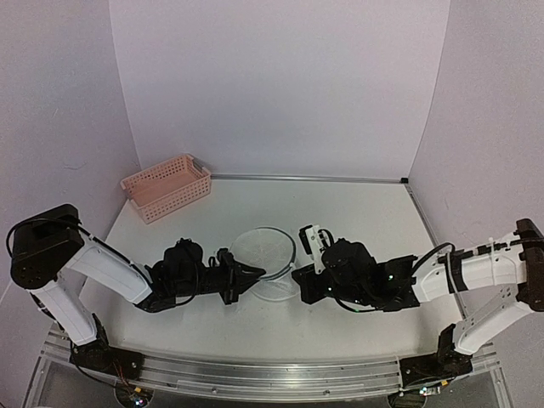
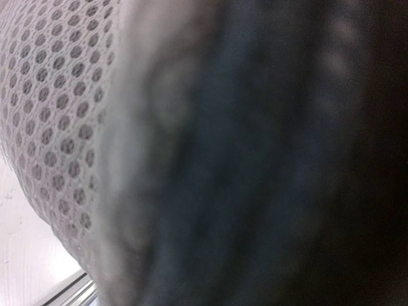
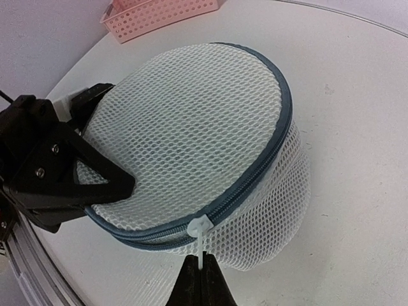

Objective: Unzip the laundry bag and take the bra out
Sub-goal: Unzip the zipper of the laundry bag.

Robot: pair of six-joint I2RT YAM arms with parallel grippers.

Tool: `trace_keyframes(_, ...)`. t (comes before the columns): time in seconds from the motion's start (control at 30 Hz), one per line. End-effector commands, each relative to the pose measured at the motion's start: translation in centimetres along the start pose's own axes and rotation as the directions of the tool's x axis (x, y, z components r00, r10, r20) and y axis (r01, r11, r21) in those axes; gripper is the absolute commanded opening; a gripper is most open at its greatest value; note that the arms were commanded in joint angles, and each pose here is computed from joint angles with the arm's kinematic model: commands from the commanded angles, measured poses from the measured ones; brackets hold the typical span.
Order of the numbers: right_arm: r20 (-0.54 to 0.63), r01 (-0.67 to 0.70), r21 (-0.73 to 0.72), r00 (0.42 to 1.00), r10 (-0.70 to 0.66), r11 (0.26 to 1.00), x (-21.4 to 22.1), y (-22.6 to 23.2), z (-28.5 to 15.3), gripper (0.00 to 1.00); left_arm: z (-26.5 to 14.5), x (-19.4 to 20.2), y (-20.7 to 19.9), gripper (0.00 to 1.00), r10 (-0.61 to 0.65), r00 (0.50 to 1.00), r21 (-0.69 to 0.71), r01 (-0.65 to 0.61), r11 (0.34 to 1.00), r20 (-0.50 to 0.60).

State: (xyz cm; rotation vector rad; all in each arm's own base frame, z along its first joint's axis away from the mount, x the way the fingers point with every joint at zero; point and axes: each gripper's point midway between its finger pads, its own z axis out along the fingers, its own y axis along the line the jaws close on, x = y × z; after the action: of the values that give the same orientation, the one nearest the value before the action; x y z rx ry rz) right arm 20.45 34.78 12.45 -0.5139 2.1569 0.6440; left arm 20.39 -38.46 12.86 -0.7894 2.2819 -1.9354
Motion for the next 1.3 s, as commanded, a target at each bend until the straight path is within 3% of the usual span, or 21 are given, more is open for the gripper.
trace_keyframes(0.0,0.036,0.094,-0.092,0.995,-0.091,0.991,-0.6,1.6,-1.2,0.0,-1.4,1.0,-1.5,0.0,0.072,0.993,0.045,-0.068,0.997,-0.09)
trace_keyframes(0.2,0.016,0.244,-0.165,0.969,-0.245,0.956,1.2,2.0,-1.9,0.0,-3.5,1.2,-1.8,0.0,0.18,0.964,0.059,-0.172,0.983,-0.196)
trace_keyframes(0.4,0.049,0.381,-0.202,0.924,-0.38,0.902,1.6,2.2,-3.0,0.0,-4.2,2.9,-1.8,0.0,0.284,0.89,0.051,-0.285,0.957,-0.356)
trace_keyframes(0.6,0.099,0.523,-0.17,0.852,-0.514,0.835,0.8,1.3,-3.5,0.0,-5.1,2.8,-2.1,0.0,0.384,0.821,0.014,-0.418,0.909,-0.423)
trace_keyframes(0.87,0.124,0.605,-0.189,0.796,-0.592,0.774,-0.6,0.3,-3.4,0.0,-6.1,3.0,-2.3,0.0,0.516,0.689,-0.04,-0.617,0.786,-0.509)
trace_keyframes(1.0,0.132,0.629,-0.207,0.777,-0.616,0.749,-1.0,-0.1,-3.1,0.0,-6.6,3.7,-4.0,0.0,0.578,0.624,0.0,-0.68,0.734,-0.526)
trace_keyframes(1.27,0.1,0.641,-0.173,0.766,-0.634,0.748,-2.4,-2.5,-1.1,0.0,-7.3,4.3,-4.1,0.0,0.611,0.552,0.035,-0.725,0.688,-0.567)
